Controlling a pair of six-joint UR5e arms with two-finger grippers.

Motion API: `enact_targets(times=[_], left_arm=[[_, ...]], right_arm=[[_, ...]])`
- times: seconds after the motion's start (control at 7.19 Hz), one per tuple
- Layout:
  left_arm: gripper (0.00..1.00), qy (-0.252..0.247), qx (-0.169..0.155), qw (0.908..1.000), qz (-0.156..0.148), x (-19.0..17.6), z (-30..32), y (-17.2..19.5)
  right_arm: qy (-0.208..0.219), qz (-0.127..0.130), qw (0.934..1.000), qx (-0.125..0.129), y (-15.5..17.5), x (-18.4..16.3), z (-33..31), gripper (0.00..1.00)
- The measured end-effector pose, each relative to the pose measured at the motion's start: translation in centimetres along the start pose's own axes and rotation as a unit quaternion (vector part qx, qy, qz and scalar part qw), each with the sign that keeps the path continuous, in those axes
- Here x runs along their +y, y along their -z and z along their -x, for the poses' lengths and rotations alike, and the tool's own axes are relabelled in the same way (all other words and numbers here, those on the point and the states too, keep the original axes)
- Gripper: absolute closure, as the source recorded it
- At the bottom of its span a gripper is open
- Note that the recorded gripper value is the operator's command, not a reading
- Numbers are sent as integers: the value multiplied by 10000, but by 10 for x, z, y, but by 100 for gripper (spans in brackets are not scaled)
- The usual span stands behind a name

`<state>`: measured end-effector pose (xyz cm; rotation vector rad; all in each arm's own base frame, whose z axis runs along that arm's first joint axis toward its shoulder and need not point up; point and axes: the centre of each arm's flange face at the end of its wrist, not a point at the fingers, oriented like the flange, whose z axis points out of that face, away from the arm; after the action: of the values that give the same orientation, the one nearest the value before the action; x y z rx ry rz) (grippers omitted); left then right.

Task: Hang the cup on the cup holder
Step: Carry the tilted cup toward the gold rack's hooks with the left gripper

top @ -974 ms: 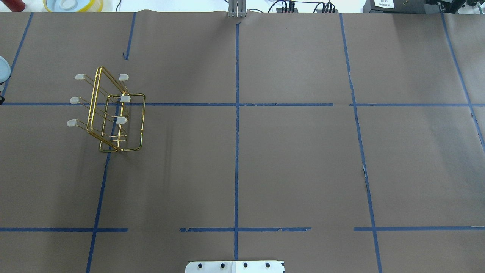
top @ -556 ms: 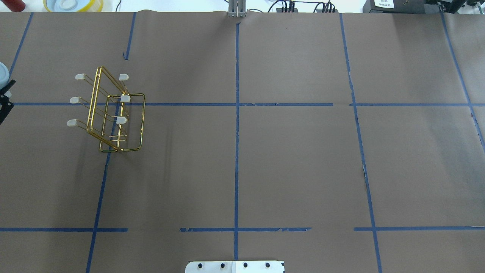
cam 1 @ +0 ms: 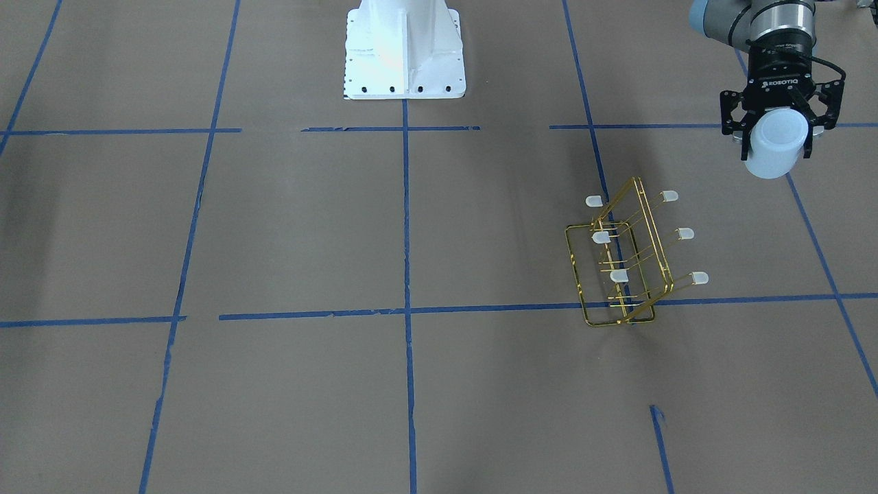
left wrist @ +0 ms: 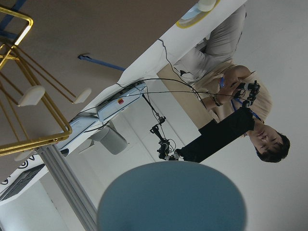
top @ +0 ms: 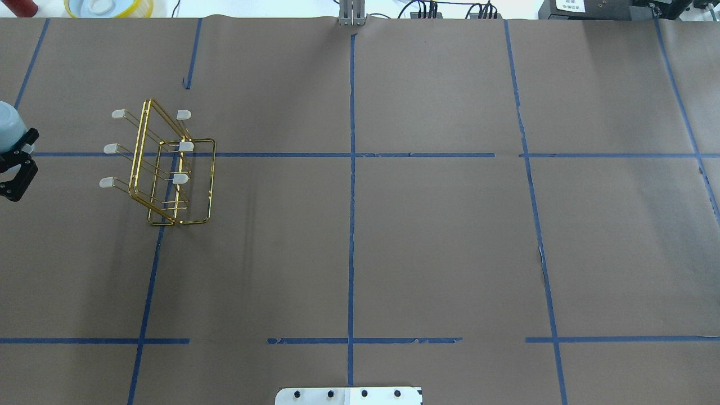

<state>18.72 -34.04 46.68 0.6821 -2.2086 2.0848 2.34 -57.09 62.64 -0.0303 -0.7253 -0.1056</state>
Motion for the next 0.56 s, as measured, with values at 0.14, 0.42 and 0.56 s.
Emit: enact_targets(times=[0.14, 0.42, 0.56], left_arm=[[100, 458, 80, 9989, 6, -3, 9, 3], [100, 1118, 314, 9932, 21, -14, 31, 10], [100, 1315, 479, 9901, 54, -24, 46, 9]], right_arm=[[2, 0, 10000, 0, 0, 0, 0, 0], [-1, 2, 10000, 0, 0, 0, 0, 0], [-2, 2, 10000, 0, 0, 0, 0, 0]])
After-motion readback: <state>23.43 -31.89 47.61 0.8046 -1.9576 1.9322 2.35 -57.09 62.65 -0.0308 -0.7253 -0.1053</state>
